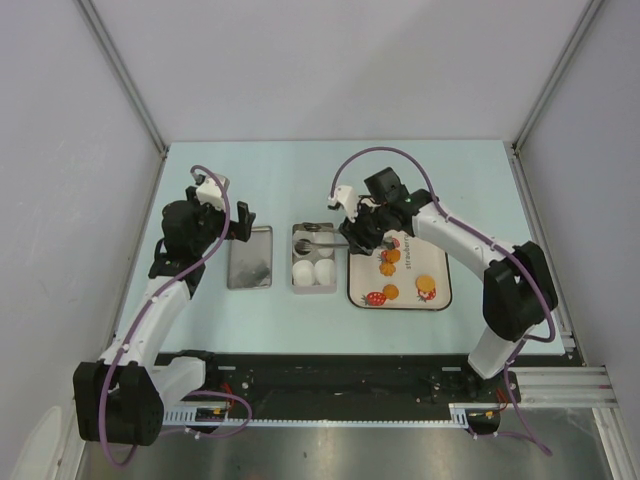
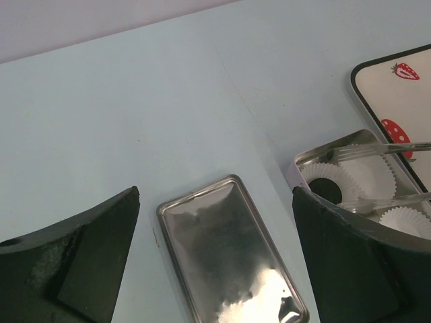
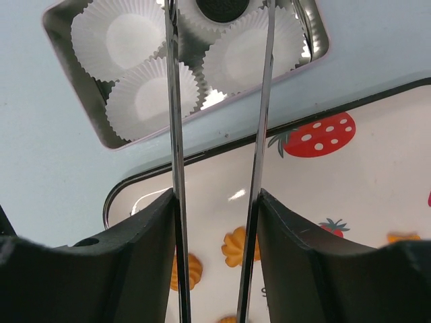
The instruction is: Pack the cookies
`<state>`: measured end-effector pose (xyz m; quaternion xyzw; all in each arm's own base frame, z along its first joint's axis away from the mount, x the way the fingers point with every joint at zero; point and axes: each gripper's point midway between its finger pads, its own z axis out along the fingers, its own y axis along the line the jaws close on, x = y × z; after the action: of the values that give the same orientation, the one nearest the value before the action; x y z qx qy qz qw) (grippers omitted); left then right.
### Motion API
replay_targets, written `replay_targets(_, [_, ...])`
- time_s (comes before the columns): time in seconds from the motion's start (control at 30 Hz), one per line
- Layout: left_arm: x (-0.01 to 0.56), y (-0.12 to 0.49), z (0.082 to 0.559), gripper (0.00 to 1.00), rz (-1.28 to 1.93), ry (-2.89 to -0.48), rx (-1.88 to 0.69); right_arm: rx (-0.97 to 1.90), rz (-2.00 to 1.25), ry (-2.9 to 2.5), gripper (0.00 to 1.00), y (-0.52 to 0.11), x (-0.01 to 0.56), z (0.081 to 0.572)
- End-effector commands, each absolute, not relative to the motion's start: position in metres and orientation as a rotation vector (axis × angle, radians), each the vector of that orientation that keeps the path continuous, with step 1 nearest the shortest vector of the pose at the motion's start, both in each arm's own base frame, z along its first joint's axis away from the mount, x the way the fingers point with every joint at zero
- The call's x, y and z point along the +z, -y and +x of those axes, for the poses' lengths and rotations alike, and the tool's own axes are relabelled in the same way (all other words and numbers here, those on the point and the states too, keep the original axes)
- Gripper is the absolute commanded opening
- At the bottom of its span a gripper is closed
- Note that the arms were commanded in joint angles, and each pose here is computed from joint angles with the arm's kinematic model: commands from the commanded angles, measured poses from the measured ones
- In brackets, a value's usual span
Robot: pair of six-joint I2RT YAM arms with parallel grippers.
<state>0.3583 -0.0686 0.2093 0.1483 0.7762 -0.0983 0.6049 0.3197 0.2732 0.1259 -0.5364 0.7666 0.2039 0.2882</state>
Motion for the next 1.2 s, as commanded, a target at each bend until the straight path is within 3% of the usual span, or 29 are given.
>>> replay_targets(0.0, [0.222, 0.072, 0.36, 1.0, 0.375, -1.75, -0.225, 0.521, -1.385, -1.912, 0.51, -0.277, 0.182, 0.324])
replay_targets(0.43, [0.224, 0.074, 0.357, 1.0, 0.38, -1.743, -0.233, 0.441, -1.248, -1.991, 0.51, -0.194, 0.206, 0.301])
replay_targets(0.9, [0.226, 0.076, 0.355, 1.0, 0.389, -1.737, -0.25, 0.245, -1.064, -2.194, 0.51, -0.046, 0.175, 0.229])
replay_targets(1.17, [0.224, 0.076, 0.355, 1.0, 0.392, -1.743, -0.246, 0.298, -1.035, -2.334, 0.54, -0.007, 0.147, 0.187])
